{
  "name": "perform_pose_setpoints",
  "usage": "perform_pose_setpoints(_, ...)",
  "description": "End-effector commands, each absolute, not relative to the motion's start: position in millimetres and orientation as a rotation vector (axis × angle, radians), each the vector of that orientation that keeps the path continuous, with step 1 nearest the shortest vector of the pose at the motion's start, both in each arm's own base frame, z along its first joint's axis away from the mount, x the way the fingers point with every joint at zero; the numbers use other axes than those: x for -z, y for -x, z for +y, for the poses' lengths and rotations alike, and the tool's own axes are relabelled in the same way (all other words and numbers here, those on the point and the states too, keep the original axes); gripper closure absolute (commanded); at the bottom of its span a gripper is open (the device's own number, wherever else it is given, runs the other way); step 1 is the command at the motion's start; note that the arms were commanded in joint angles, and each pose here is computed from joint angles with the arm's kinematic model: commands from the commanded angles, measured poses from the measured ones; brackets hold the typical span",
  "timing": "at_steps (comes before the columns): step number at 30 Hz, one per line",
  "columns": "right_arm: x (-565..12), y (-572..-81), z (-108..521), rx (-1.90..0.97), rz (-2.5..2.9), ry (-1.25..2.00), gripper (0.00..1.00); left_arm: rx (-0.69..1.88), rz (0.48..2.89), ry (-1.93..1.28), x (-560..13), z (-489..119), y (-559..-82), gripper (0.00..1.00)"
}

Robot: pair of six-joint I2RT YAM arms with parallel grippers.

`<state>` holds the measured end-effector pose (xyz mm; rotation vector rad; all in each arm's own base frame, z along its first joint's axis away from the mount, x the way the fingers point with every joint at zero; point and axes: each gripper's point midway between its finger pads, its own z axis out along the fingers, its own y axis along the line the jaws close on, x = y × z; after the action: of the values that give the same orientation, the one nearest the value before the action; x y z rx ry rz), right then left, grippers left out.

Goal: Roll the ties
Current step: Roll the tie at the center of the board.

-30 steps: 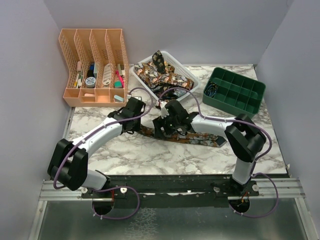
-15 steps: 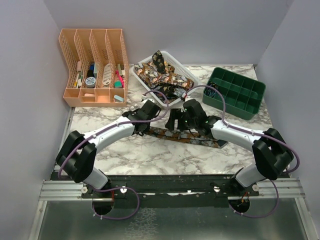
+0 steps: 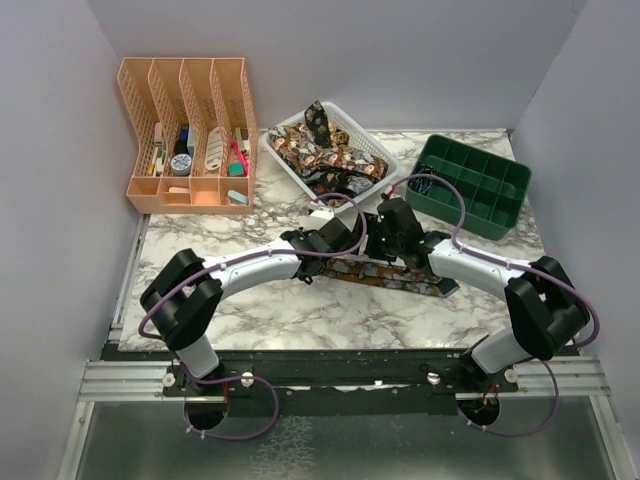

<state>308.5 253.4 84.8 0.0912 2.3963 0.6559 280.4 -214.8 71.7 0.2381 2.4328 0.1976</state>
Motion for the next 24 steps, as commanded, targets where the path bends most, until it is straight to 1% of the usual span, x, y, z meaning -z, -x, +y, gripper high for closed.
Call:
perform_pose_setpoints(1, -81, -305, 244, -0.637, 2.410, -0.134, 0.19, -0.182, 2.457, -0.175, -63, -231, -277, 0.65)
perform_pose_setpoints(4, -80, -306, 242, -0.635, 2.410, -0.138, 0.19, -0.141, 2.484, -0.172, -56, -243, -274, 0.53)
perform_pose_setpoints(6, -78, -306, 239, -0.629, 2.412, -0.142, 0.19, -0.088, 2.498, -0.168, -56, -253, -274, 0.43)
perform_pose_setpoints(8, -76, -303, 242, -0.664, 2.424, -0.134, 0.19, -0.004, 2.498, -0.182, -60, -267, -275, 0.40)
perform_pose_setpoints(14, -81, -302, 246, -0.731, 2.415, -0.110, 0.19, 0.213, 2.431, -0.192, -98, -292, -278, 0.20)
perform_pose_setpoints(18, -89, -299, 256, -0.814, 2.396, -0.079, 0.19, 0.298, 2.371, -0.157, -129, -287, -281, 0.07)
perform_pose_setpoints(21, -99, -296, 266, -0.900, 2.368, -0.033, 0.19, 0.335, 2.348, -0.088, -145, -264, -283, 0.01)
perform_pose_setpoints(24, -109, -290, 282, -1.036, 2.329, 0.032, 0.18, 0.405, 2.335, -0.018, -153, -237, -286, 0.01)
